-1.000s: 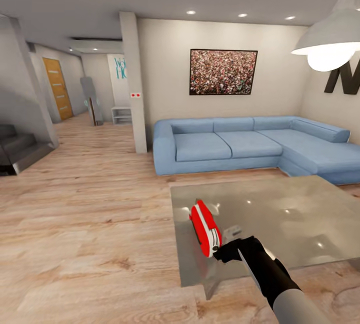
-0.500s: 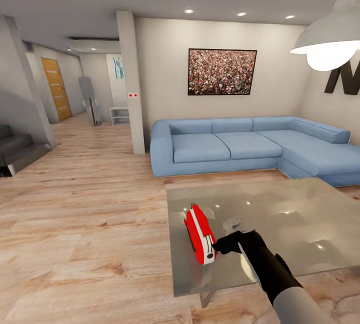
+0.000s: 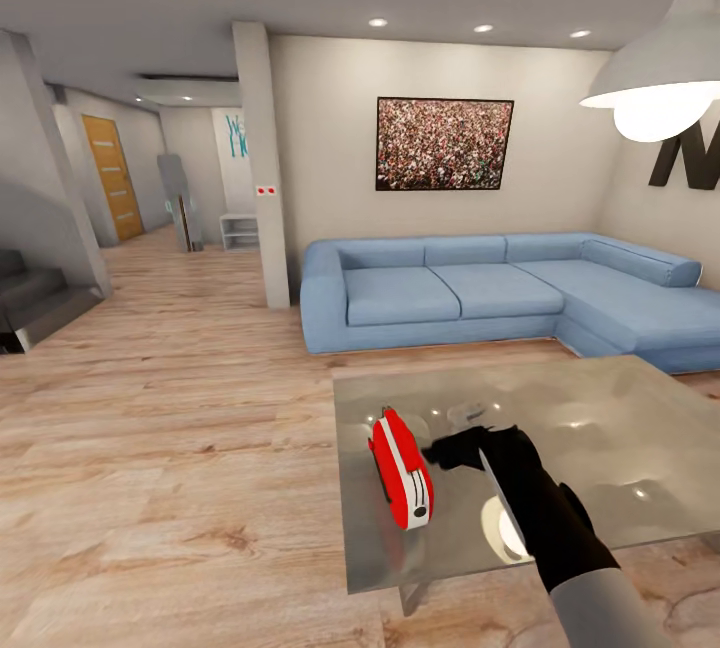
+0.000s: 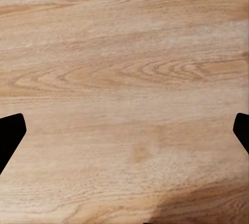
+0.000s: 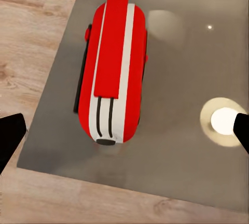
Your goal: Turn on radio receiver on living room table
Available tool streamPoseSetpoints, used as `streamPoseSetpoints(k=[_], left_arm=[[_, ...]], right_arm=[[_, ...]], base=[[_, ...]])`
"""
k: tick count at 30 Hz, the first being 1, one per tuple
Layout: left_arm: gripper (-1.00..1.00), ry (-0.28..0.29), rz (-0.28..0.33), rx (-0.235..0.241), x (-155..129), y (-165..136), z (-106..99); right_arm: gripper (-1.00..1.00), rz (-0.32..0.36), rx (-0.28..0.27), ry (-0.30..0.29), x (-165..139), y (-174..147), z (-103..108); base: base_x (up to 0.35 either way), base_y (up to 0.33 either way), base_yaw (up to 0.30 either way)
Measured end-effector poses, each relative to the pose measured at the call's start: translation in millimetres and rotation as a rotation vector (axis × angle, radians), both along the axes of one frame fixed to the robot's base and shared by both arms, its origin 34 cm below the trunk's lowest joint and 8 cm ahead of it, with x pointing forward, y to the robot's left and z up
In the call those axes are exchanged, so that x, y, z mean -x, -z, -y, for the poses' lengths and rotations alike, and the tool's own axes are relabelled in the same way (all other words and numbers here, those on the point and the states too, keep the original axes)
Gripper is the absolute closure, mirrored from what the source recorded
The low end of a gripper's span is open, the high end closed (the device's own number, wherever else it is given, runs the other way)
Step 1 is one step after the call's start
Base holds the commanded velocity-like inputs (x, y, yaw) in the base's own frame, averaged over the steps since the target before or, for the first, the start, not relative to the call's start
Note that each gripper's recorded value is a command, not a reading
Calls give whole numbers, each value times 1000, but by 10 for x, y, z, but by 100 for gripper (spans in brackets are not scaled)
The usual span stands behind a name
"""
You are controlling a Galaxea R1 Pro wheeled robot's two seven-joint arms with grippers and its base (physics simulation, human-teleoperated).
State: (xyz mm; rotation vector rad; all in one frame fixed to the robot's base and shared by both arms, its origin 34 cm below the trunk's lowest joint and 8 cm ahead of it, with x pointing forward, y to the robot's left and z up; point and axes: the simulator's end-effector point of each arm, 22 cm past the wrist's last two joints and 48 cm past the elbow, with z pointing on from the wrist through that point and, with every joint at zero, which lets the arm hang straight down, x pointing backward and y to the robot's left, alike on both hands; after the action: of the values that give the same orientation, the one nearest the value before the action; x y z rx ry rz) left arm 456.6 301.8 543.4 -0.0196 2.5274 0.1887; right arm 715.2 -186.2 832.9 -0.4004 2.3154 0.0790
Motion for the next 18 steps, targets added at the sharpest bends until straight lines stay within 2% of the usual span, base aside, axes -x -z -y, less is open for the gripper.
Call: streamPoseSetpoints(k=[7, 13, 18], left_arm=[[-100, 0, -1, -1, 3, 1, -4], [-100, 1, 0, 2, 1, 2, 21], [-100, 2, -1, 3, 3, 4, 26]], right_arm=[[-100, 7, -14, 9, -74, -82, -6], [-100, -48, -18, 26, -84, 100, 6], [-100, -104, 14, 54, -159, 270, 83]], base=[[0, 0, 0], [0, 0, 0], [0, 0, 0]])
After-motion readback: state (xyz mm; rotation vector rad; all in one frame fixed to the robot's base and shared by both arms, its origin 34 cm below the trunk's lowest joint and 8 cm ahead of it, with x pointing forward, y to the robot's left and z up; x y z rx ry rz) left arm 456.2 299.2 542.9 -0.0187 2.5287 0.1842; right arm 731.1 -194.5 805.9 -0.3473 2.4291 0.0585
